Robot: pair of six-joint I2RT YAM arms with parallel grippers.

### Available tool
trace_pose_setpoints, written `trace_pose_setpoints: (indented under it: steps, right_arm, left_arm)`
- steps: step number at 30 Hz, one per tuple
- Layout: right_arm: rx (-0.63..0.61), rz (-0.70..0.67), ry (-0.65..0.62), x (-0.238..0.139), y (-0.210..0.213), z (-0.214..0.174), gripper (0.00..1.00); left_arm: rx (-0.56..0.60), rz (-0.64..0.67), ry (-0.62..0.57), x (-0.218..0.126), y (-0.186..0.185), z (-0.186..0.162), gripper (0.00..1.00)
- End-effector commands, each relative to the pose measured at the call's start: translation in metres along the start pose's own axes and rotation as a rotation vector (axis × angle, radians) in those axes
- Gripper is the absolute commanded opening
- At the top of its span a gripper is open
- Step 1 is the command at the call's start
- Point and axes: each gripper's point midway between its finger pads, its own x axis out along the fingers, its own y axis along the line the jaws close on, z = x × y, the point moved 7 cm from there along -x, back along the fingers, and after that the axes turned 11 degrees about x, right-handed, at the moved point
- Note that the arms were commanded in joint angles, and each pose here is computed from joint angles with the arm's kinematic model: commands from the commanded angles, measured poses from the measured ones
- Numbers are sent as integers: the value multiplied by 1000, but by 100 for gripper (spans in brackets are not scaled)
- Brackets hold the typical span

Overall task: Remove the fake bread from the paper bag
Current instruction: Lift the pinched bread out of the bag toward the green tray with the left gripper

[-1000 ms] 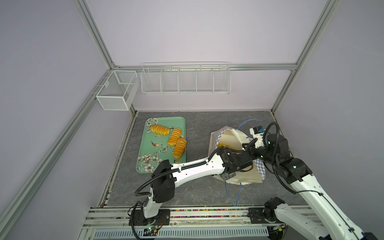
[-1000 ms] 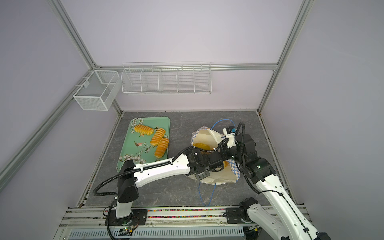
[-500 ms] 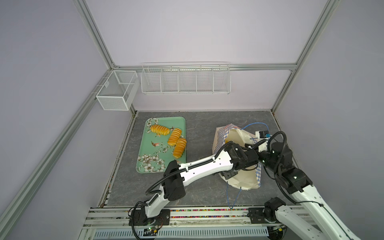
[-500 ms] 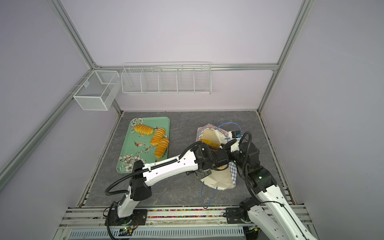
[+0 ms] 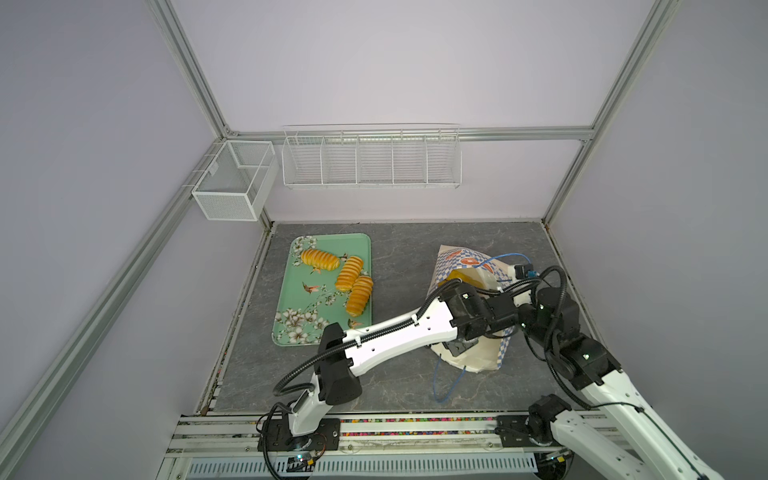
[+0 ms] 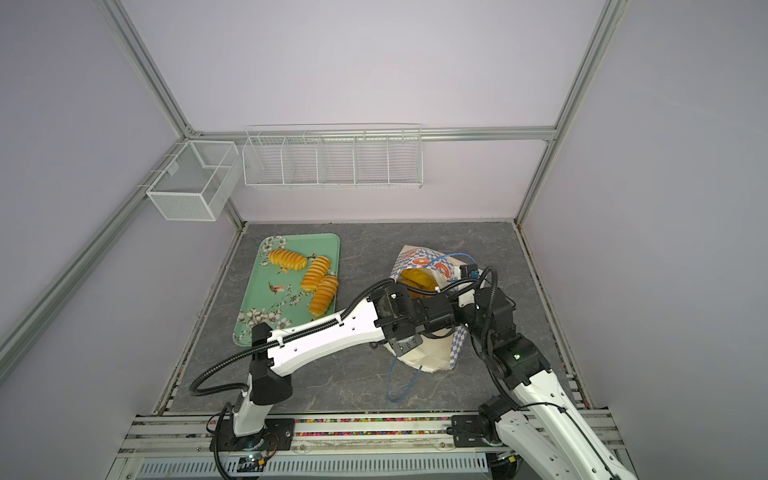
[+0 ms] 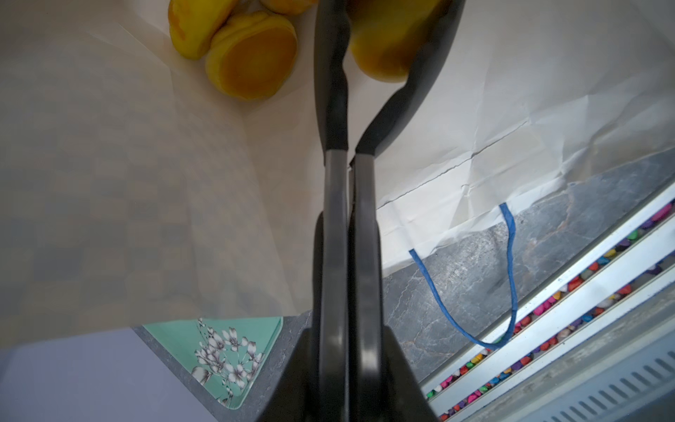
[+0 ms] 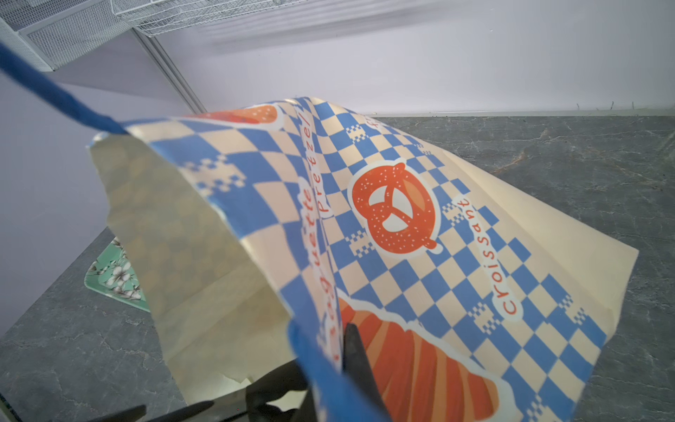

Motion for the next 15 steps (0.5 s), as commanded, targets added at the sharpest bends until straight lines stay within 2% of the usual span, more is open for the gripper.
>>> trace_pose_setpoints:
  steps: [1,7,15]
  right_arm:
    - [-24,-18,-35,-4,5,17,7]
    - [-44,-31,-23,-7,18,48,7]
    - [-25,-99,-2,11,13,55,7]
  left_arm:
    - [-44,34,-99,-33,11,-17,0]
    - [-106,44,-198,-67,24,-47,0]
    - [-194,87,-347,-94,43,-102,0]
